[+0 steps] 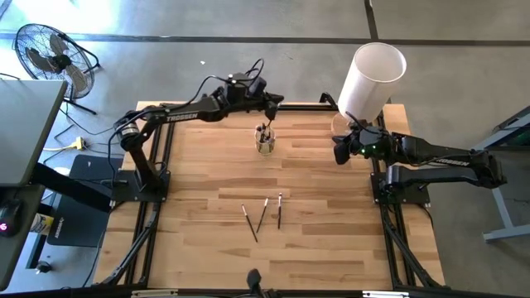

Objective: Put items in baskets/containers
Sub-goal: Put the eyeshadow brush into the pen holder

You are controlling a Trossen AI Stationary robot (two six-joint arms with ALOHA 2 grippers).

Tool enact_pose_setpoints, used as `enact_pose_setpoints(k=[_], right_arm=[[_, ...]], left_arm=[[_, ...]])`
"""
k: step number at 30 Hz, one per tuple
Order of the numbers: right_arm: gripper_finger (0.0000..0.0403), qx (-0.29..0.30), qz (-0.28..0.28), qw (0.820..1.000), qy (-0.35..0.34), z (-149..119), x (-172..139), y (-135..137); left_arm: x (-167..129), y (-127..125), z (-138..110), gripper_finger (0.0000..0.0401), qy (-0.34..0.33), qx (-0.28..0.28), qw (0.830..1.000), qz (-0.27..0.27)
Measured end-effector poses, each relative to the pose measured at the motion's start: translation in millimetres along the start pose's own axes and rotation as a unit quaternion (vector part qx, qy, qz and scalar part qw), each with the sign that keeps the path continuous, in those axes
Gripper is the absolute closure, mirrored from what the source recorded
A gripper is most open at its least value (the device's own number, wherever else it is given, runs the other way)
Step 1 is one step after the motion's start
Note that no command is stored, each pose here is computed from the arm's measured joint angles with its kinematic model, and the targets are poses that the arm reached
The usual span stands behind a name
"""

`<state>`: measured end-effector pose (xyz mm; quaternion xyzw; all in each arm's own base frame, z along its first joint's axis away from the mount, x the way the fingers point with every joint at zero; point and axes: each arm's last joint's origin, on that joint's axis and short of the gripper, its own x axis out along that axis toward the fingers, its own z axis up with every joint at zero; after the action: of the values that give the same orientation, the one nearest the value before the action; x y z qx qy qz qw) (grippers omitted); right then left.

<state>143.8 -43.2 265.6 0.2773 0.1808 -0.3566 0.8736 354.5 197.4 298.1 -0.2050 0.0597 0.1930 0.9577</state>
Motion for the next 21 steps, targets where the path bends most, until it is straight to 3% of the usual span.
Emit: enact_pose_setpoints(k=[13, 21], right_arm=[[0.0391, 0.042, 0.003, 0.999, 0.001, 0.1, 0.0, 0.3], [0.0391, 0.030, 0.002, 1.000, -0.001, 0.3, 0.0, 0.3]], left_arm=[[-12.8, 20.3, -68.1, 0.0401, -0.037, 0.002, 0.998, -0.050], [-16.8, 22.4, -82.3, 0.0384, -0.011, 0.006, 0.997, -0.082]])
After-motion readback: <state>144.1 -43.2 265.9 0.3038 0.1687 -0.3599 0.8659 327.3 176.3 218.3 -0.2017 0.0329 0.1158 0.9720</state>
